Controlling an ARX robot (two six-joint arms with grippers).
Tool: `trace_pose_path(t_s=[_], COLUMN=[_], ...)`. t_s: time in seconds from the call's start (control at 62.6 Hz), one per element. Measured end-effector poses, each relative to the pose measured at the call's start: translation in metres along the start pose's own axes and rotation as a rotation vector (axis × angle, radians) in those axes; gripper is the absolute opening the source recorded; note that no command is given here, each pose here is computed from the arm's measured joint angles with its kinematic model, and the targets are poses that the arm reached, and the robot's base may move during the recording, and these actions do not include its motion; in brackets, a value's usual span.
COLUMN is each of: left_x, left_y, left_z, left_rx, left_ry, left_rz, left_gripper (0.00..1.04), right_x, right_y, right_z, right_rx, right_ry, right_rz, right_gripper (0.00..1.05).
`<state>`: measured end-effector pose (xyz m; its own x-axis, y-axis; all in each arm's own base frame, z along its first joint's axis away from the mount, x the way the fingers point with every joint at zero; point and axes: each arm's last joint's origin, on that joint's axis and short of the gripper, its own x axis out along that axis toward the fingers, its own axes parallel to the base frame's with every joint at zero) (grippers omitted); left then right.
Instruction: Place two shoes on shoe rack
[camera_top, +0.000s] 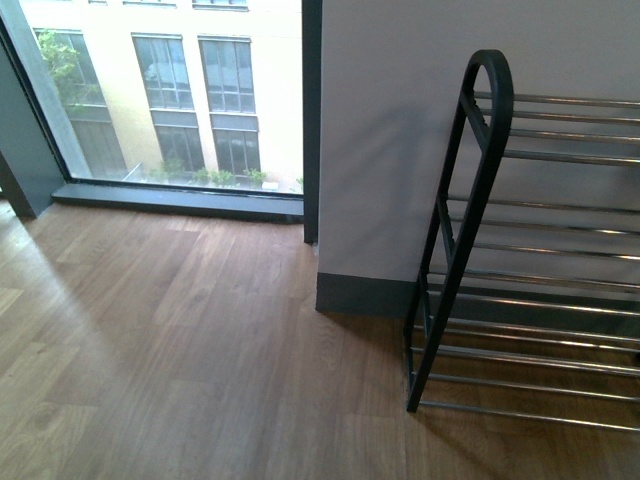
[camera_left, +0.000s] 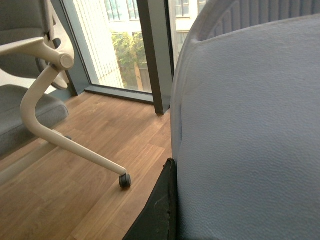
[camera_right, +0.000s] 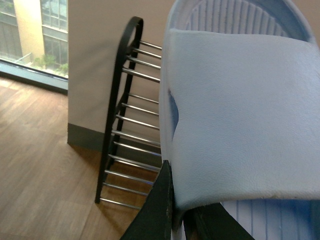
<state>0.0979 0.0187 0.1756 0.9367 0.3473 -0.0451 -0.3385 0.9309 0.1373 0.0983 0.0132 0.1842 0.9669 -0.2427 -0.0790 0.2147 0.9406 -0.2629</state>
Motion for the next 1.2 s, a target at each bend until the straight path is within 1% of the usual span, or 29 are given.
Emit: trace_pose_path(t_s=[1.199], left_x=[-0.0001], left_y=[0.0000], left_z=[0.0001], left_rx=[0.000], left_ry=[-0.001], left_rz=[0.002], left_gripper=[0.02], right_x=[0.0000], right_y=[0.0001], right_z=[-0.0001], right_rx=[0.000], right_ry=[0.000], right_rz=[0.003], right_gripper=[0.02])
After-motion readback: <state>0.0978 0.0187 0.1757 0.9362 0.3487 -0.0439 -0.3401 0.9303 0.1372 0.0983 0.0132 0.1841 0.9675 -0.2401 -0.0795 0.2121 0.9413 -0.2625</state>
